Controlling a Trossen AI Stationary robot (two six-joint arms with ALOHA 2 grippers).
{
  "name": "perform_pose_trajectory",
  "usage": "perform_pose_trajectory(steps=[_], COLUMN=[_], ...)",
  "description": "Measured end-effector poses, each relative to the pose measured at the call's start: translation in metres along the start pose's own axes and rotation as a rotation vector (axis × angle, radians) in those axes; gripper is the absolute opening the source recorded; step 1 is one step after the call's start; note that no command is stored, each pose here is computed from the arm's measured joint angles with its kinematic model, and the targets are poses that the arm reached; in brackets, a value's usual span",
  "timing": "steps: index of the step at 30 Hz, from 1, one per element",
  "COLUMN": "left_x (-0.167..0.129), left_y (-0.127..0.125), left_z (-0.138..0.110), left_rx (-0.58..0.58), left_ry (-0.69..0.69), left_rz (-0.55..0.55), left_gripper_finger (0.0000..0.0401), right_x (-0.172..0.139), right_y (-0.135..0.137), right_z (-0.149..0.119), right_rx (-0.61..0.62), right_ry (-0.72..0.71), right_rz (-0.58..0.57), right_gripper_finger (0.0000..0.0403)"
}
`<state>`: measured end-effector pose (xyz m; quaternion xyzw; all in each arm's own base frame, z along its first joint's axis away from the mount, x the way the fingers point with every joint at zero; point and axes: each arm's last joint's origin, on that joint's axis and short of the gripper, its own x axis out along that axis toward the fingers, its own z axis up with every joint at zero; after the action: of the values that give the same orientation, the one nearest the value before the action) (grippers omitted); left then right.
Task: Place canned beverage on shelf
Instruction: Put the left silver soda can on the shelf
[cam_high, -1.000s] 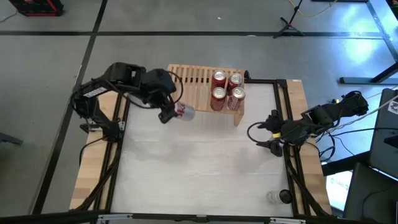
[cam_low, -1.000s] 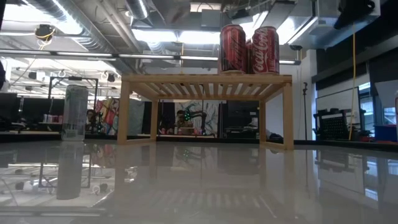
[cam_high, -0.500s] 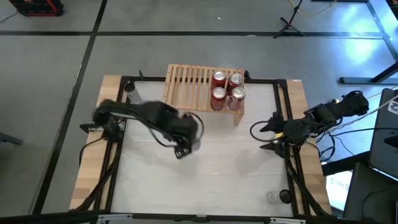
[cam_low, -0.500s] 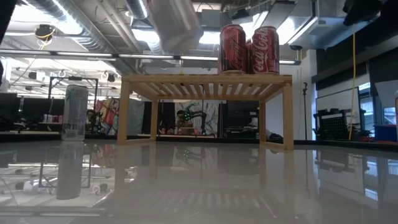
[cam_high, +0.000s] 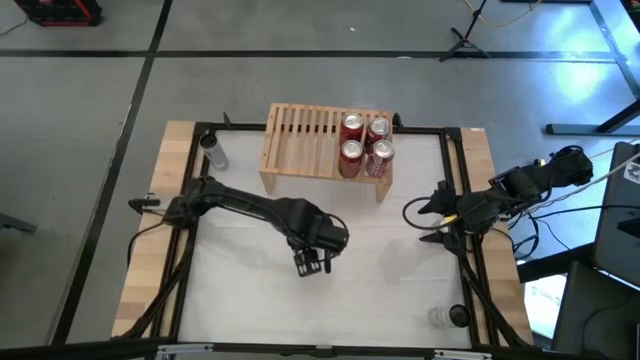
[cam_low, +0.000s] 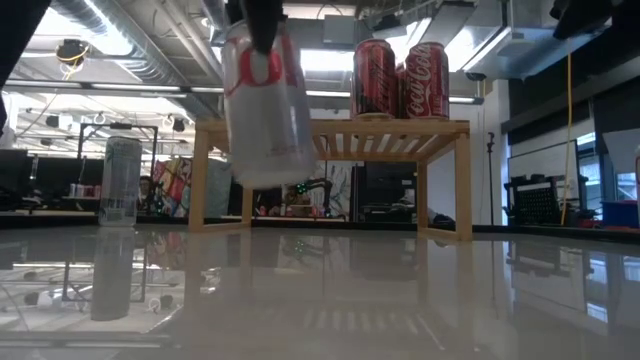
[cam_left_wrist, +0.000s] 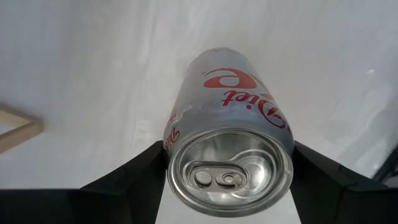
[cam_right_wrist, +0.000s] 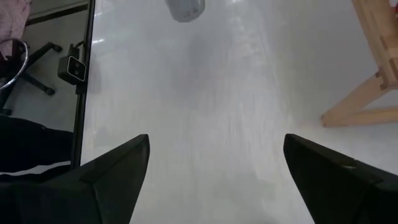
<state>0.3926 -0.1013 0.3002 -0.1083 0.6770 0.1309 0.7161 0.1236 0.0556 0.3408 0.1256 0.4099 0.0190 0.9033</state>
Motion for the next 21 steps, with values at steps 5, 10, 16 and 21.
perform_pose_trajectory(steps=[5, 10, 16, 21], left_x=[0.009, 0.031, 0.049, 0.052], left_y=[-0.010, -0.009, -0.007, -0.006], left_z=[-0.010, -0.017, -0.013, -0.007], left_rx=[0.054, 0.071, 0.035, 0.017], left_ry=[0.039, 0.124, 0.114, 0.073], left_rz=[-0.023, 0.023, 0.038, 0.030], left_gripper_finger=[0.0258, 0.0258, 0.0258, 0.0258], right_x=[0.000, 0.000, 0.000, 0.000], right_y=[0.000, -0.001, -0.001, -0.001], right_z=[0.000, 0.001, 0.001, 0.001], right_rx=[-0.011, -0.019, -0.026, -0.029], right_ry=[-0.002, -0.017, -0.020, -0.029], right_rz=[-0.002, -0.024, -0.034, -0.047], right_gripper_finger=[0.0358, 0.0358, 0.0358, 0.0358])
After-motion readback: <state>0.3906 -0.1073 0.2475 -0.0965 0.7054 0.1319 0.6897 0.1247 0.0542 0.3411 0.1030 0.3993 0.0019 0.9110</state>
